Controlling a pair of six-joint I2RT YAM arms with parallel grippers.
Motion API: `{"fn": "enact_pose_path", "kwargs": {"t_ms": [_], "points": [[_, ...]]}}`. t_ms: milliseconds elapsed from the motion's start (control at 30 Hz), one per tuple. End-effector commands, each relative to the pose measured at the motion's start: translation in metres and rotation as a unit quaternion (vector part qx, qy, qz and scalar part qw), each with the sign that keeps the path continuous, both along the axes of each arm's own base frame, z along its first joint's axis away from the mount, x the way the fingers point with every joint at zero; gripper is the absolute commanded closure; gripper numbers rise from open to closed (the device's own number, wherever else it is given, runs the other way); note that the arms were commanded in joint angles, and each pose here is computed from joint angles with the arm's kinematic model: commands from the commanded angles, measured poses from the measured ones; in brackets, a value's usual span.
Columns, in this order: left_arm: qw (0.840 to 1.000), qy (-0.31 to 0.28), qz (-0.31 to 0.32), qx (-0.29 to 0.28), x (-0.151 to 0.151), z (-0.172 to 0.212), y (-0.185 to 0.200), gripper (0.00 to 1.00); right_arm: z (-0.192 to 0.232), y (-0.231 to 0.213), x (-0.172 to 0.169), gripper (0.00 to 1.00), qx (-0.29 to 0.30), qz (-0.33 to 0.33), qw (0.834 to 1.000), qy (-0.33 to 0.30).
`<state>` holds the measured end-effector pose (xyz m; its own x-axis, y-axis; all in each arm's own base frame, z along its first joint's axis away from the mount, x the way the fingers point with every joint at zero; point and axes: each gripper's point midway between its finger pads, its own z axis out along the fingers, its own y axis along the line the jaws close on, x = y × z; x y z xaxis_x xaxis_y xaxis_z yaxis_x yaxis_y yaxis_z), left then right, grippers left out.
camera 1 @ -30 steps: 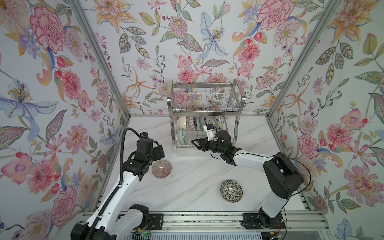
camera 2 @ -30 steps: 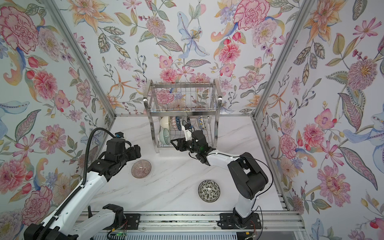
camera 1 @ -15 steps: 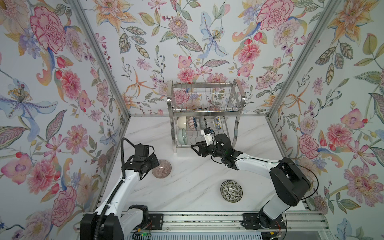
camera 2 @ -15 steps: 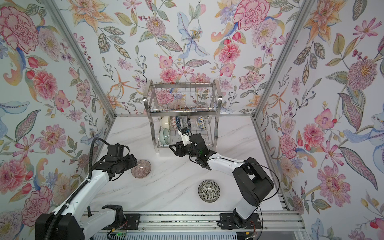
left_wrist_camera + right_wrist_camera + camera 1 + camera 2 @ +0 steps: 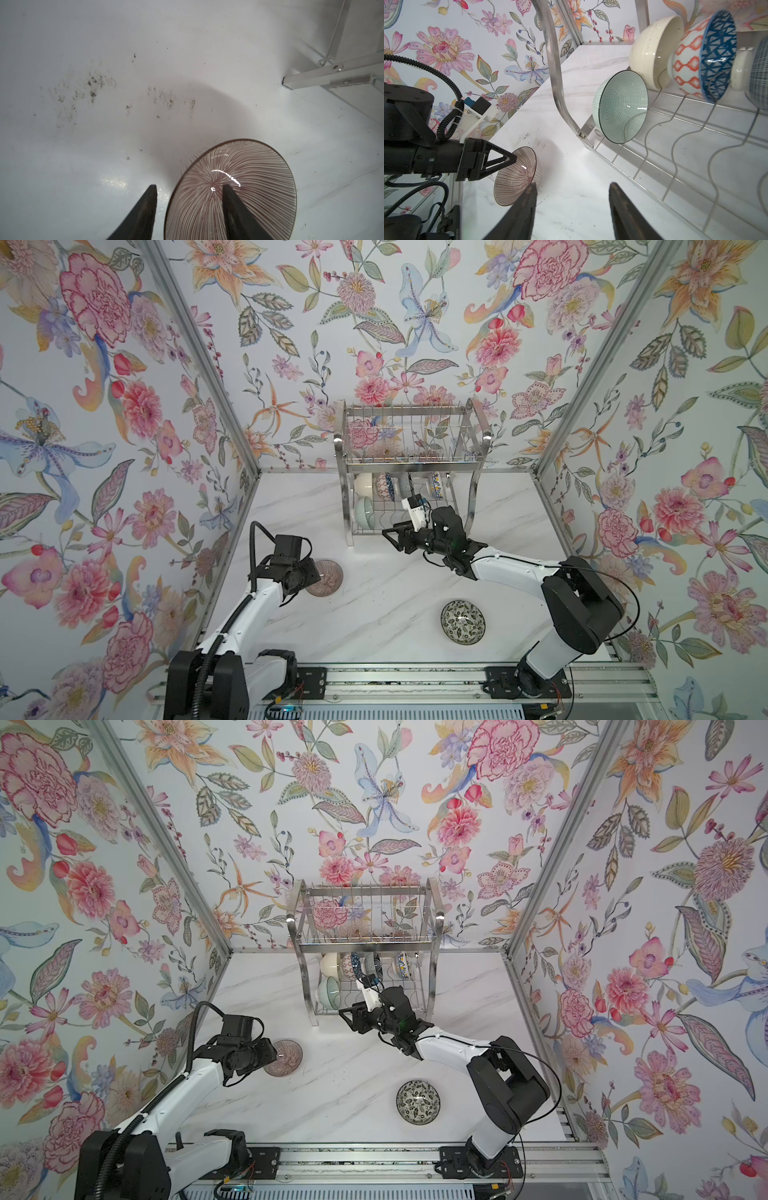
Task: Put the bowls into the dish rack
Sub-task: 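Draw the right gripper back from the rack while the left gripper grasps the purple-striped bowl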
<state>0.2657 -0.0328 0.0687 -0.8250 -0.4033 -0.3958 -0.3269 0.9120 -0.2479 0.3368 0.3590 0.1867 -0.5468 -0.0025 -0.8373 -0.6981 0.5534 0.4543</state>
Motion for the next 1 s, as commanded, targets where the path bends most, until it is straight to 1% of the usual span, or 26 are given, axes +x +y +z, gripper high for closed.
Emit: {"fn": "enact_pose_path", "kwargs": {"t_ms": [0, 33, 167, 233, 400, 533, 767, 833, 967], "points": [[1.000, 0.015, -0.019, 0.008, -0.004, -0.006, -0.005, 0.56, 0.003, 0.000, 0.006, 0.43, 0.004, -0.002, 1.000, -0.005], [1.000, 0.018, -0.023, 0.010, -0.005, -0.007, -0.007, 0.58, 0.004, -0.001, 0.006, 0.43, 0.004, -0.003, 1.000, -0.005], [0.999, 0.027, -0.037, 0.022, -0.008, -0.010, -0.012, 0.59, 0.006, -0.003, 0.007, 0.43, 0.006, -0.005, 1.000, -0.005], [0.998, 0.027, -0.043, 0.025, -0.009, -0.011, -0.015, 0.66, 0.007, -0.004, 0.007, 0.43, 0.006, -0.005, 1.000, -0.006], [0.997, 0.030, -0.065, 0.027, -0.011, -0.012, -0.026, 0.74, 0.011, -0.010, 0.008, 0.43, 0.005, -0.013, 1.000, -0.010], [0.996, 0.030, -0.078, 0.029, -0.013, -0.013, -0.034, 0.84, 0.015, -0.016, 0.010, 0.43, 0.005, -0.021, 1.000, -0.013], [0.995, 0.017, -0.102, 0.009, -0.016, -0.012, -0.056, 0.86, 0.015, -0.020, 0.008, 0.43, -0.004, -0.020, 1.000, -0.021], [0.993, 0.012, -0.116, 0.001, -0.017, -0.011, -0.066, 0.90, 0.015, -0.021, 0.007, 0.43, -0.008, -0.021, 1.000, -0.022], [0.991, 0.006, -0.134, -0.005, -0.019, -0.008, -0.081, 0.93, 0.014, -0.025, 0.007, 0.43, -0.020, -0.026, 0.999, -0.030]]}}
